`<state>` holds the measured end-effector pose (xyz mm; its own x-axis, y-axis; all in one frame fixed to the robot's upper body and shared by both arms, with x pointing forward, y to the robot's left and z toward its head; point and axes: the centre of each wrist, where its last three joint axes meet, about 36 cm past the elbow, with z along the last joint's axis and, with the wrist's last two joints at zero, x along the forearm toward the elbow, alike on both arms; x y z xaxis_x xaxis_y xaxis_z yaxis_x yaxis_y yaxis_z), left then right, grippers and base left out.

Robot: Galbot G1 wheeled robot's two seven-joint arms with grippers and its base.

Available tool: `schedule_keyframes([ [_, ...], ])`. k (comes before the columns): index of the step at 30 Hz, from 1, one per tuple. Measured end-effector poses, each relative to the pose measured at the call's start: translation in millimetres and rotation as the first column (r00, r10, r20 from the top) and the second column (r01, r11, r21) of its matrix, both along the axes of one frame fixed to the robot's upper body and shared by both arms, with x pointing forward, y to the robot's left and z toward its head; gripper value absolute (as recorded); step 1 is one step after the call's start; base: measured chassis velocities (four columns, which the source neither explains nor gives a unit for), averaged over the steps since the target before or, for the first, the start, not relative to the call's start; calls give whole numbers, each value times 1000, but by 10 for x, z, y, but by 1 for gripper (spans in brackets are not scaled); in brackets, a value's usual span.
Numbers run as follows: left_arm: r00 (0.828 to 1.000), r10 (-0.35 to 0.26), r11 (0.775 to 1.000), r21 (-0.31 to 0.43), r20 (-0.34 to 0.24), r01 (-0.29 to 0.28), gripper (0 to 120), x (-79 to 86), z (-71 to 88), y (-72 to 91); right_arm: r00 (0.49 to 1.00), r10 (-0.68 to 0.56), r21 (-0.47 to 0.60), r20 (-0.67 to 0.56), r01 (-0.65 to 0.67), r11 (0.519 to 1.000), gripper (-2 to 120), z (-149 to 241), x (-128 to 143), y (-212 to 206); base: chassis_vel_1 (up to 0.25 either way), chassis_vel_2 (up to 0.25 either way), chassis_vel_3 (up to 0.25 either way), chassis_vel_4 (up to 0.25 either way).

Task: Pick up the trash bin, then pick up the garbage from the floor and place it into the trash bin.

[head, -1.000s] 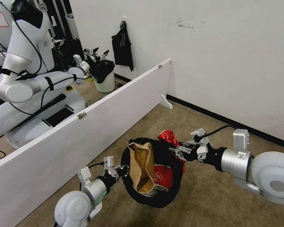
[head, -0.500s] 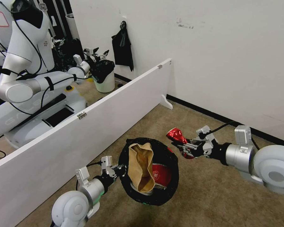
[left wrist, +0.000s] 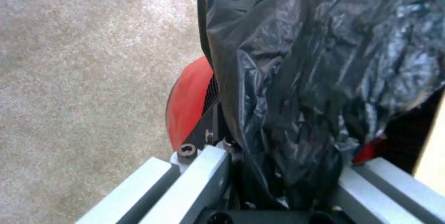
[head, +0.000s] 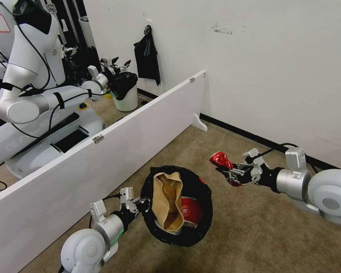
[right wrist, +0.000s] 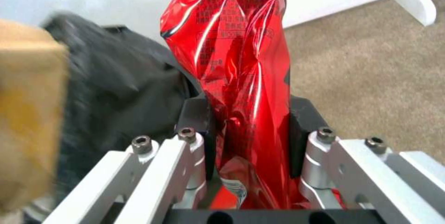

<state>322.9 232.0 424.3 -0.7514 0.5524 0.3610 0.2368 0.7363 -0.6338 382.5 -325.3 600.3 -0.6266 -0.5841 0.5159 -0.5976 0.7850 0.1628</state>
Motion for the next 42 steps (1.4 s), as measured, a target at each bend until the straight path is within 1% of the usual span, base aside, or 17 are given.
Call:
schedule_keyframes([
  [1,1000,3,1000,6,0,-3,0,9,-16,-9,1000,3,13,-3,-3,1000,26,80,-12,34,0,0,0,0],
  [8,1000,16,1000,17,3,-16,0,40,-55,-31,999,9,62,-41,-6,998,26,307,-90,156,0,0,0,0],
  [13,999,31,999,26,16,-32,0,81,-78,-67,995,9,119,-100,4,993,26,452,-245,324,0,0,0,0],
  [17,999,37,999,31,20,-38,0,86,-91,-84,993,9,140,-122,8,990,26,489,-308,390,0,0,0,0],
  [20,999,44,999,28,23,-44,0,86,-97,-105,988,19,166,-155,7,986,26,535,-439,506,0,0,0,0],
  [21,999,44,999,28,23,-44,0,86,-97,-105,988,19,166,-155,7,986,26,535,-439,506,0,0,0,0],
  [24,998,49,999,20,28,-50,0,95,-84,-126,982,23,198,-190,15,980,26,557,-576,616,0,0,0,0],
  [27,998,54,998,13,36,-55,0,99,-61,-136,976,9,213,-215,38,976,26,539,-624,655,0,0,0,0],
  [36,995,72,997,1,64,-72,0,86,23,-149,961,-34,252,-273,106,962,26,452,-643,683,0,0,0,0],
  [42,994,79,997,-8,71,-78,0,97,41,-173,955,-45,268,-292,127,955,26,420,-645,693,0,0,0,0],
])
